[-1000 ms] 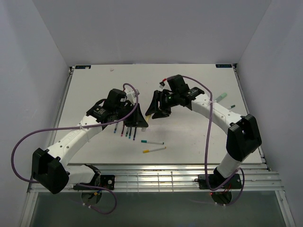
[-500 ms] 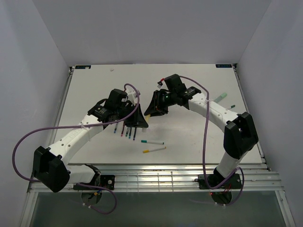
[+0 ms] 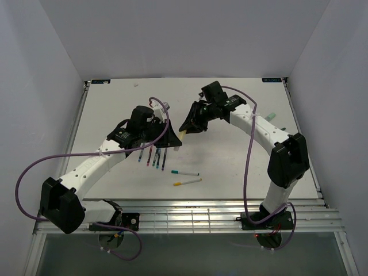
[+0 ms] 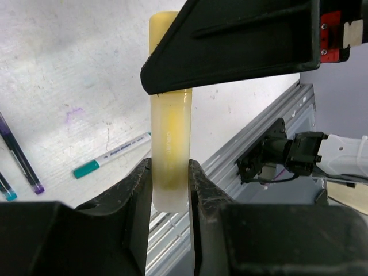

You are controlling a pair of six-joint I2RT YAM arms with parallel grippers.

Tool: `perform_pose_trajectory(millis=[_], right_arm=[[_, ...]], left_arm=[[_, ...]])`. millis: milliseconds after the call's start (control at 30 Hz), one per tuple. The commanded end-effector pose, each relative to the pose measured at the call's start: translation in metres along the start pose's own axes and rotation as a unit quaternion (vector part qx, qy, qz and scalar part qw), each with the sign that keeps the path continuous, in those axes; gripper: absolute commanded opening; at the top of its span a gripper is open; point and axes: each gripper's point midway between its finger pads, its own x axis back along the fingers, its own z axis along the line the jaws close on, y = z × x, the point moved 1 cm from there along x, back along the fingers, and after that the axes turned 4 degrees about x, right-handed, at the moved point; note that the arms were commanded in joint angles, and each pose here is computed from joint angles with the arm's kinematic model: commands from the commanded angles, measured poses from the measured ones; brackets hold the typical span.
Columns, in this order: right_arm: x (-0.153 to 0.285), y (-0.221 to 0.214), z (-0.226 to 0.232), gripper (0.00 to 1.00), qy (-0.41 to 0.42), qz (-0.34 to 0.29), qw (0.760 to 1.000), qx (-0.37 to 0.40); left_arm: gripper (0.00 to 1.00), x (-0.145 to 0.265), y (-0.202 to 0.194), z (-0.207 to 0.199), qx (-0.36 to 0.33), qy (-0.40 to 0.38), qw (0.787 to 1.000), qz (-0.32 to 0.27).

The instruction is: Open the pen caps

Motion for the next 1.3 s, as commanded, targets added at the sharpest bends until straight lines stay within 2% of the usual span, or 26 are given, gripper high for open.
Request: perform_pose_trajectory(millis=[0,33,100,133,167,200,267,300,333,367,400,433,467,500,533,567,600,633,667,700,733,767,833,900,1100,1267], right_arm=[[0.029,0.093,0.004,0.08,-0.074,-0.166,0.981,0.068],[0.023,0.093,-0.011,0.08,-0.112,-0.150,0.979,0.082],[0.027,0.104,-0.001,0.08,-0.112,-0.151,0.972,0.142],[0.022,0.102,0.000,0.08,-0.103,-0.134,0.964,0.204],[0.015,0.100,0.007,0.08,-0.072,-0.125,0.962,0.232],[0.011,0.081,0.024,0.08,0.001,-0.082,0.963,0.256],[0.020,0.077,0.052,0.08,0.094,-0.082,0.958,0.258],[0.015,0.054,0.051,0.08,0.145,-0.035,0.959,0.241],[0.027,0.042,0.066,0.08,0.190,-0.022,0.962,0.193],[0.036,0.044,0.091,0.08,0.263,-0.042,0.939,0.218],[0.029,0.022,0.075,0.08,0.297,0.001,0.937,0.185],[0.041,0.017,0.083,0.08,0.330,-0.006,0.929,0.170],[0.048,0.013,0.088,0.08,0.352,0.009,0.930,0.107],[0.060,0.011,0.097,0.08,0.394,-0.009,0.909,0.132],[0.056,0.008,0.090,0.08,0.396,0.001,0.911,0.113],[0.053,0.010,0.088,0.08,0.391,-0.009,0.911,0.133],[0.031,0.015,0.062,0.08,0.314,0.006,0.946,0.077],[0.035,0.027,0.071,0.08,0.283,-0.016,0.954,0.102],[0.027,0.035,0.061,0.08,0.231,-0.023,0.966,0.110],[0.018,0.048,0.042,0.08,0.163,-0.049,0.973,0.158],[0.002,0.038,0.007,0.08,0.082,0.005,0.990,0.113],[0.010,0.051,0.018,0.08,0.065,-0.013,0.989,0.133],[0.007,0.060,-0.013,0.08,-0.013,-0.019,0.993,0.119],[0.006,0.065,-0.027,0.08,-0.038,-0.022,0.993,0.109],[-0.014,0.066,-0.074,0.08,-0.112,0.028,0.989,0.088],[-0.027,0.070,-0.089,0.08,-0.127,0.036,0.987,0.091]], left_arm=[[0.00,0.009,-0.039,0.001,0.009,-0.001,0.998,0.066],[0.00,0.008,-0.039,0.001,0.008,-0.004,0.998,0.066],[0.00,0.005,-0.038,-0.003,0.008,-0.020,0.997,0.068],[0.00,0.003,-0.041,-0.004,0.013,-0.028,0.997,0.073],[0.00,0.001,-0.037,-0.009,0.008,-0.044,0.997,0.064],[0.00,0.002,-0.038,-0.014,0.009,-0.063,0.996,0.067],[0.00,0.001,-0.036,-0.022,0.007,-0.091,0.994,0.057],[0.00,0.001,-0.037,-0.022,0.010,-0.093,0.994,0.057],[0.00,0.000,-0.037,-0.022,0.011,-0.093,0.994,0.057],[0.00,-0.001,-0.037,-0.022,0.011,-0.093,0.994,0.058],[0.00,-0.001,-0.038,-0.022,0.011,-0.094,0.994,0.059],[0.00,0.000,-0.037,-0.023,0.011,-0.099,0.993,0.058],[0.00,-0.001,-0.038,-0.024,0.014,-0.103,0.993,0.056],[0.00,-0.001,-0.039,-0.024,0.016,-0.106,0.993,0.056],[0.00,-0.001,-0.040,-0.023,0.019,-0.105,0.993,0.056],[0.00,-0.003,-0.042,-0.020,0.028,-0.098,0.993,0.057],[0.00,-0.004,-0.043,-0.016,0.035,-0.091,0.994,0.058],[0.00,-0.007,-0.044,-0.011,0.042,-0.076,0.995,0.056],[0.00,-0.009,-0.046,-0.006,0.049,-0.066,0.995,0.060],[0.00,-0.011,-0.046,-0.003,0.054,-0.057,0.995,0.060],[0.00,-0.013,-0.046,0.001,0.058,-0.045,0.996,0.059],[0.00,-0.016,-0.045,0.007,0.062,-0.029,0.996,0.056],[0.00,-0.023,-0.042,0.015,0.058,-0.011,0.997,0.056],[0.00,-0.030,-0.038,0.026,0.059,0.017,0.997,0.050],[0.00,-0.057,-0.027,0.051,0.058,0.081,0.994,0.045],[0.00,-0.079,-0.027,0.068,0.055,0.114,0.991,0.042]])
